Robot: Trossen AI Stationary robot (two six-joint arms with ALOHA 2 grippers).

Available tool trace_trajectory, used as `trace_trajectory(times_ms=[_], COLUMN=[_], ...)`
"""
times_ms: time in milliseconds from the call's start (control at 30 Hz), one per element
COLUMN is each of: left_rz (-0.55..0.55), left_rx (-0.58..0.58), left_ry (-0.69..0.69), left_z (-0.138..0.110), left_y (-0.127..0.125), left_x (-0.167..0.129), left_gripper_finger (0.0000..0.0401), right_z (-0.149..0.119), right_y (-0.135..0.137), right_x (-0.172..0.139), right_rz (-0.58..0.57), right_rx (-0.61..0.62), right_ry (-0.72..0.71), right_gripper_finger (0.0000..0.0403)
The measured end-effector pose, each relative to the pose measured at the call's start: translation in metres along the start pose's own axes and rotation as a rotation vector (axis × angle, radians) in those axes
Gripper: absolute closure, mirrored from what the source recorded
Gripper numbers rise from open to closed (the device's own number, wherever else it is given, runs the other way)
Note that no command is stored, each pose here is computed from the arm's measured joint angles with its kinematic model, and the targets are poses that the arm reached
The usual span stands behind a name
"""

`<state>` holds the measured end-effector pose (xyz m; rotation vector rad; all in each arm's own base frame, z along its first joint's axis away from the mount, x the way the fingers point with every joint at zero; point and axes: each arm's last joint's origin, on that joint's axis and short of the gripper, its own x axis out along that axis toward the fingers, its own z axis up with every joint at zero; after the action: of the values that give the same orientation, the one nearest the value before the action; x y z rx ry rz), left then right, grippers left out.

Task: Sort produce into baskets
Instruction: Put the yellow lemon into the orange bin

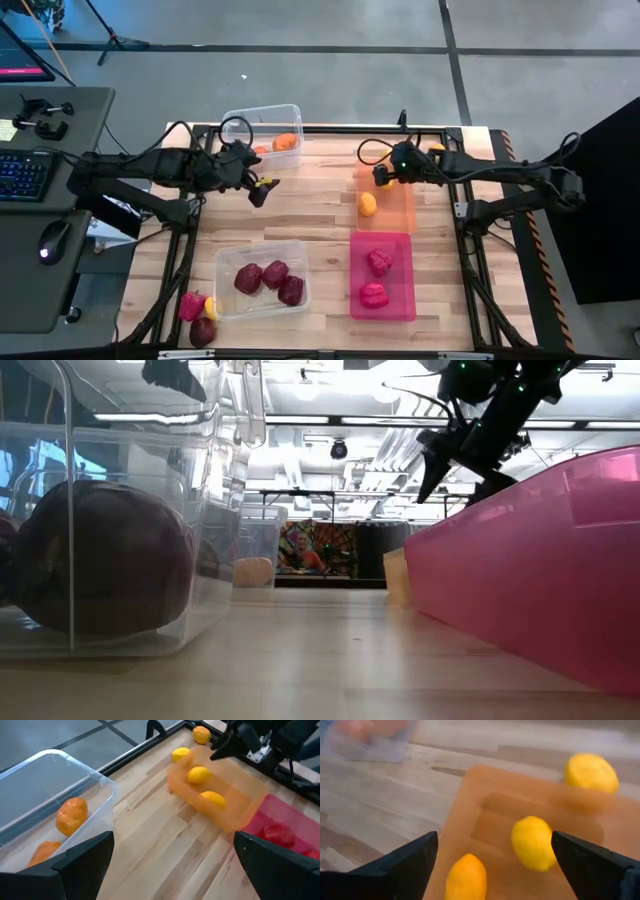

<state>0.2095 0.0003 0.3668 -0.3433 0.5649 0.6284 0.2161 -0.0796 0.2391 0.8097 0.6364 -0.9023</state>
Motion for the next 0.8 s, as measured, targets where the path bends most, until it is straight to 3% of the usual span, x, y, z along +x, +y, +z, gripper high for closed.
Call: trace_trajectory(times_ms=[167, 400, 600, 800], left_rz=[0.001, 0.026, 0.034, 0.013], left_rx=[0.022, 0.026, -0.031, -0.063], left_ry=[0.008, 0.005, 0.005, 0.018], left_z=[0.002, 0.005, 0.006, 0.005], left_y=[0.003, 0.009, 0.01, 0.009], left_x=[0.002, 0.005, 0.006, 0.006], left_gripper_finger=[0.0002, 0.0002, 0.0002, 0.0002], right_z=[0.028, 0.081, 0.113, 0.12], right_y=[-0.003, -0.025, -0.05, -0.076], right_x=[-0.007, 0.014, 0.061, 0.094], right_rz=[-0.052, -0.271, -0.232, -0.228], right_rx=[0.047, 0.01, 0.022, 0.018], right_ry=[-0.069, 0.111, 0.29, 0.45], right_gripper_finger=[0.0029, 0.0029, 0.0029, 0.0029])
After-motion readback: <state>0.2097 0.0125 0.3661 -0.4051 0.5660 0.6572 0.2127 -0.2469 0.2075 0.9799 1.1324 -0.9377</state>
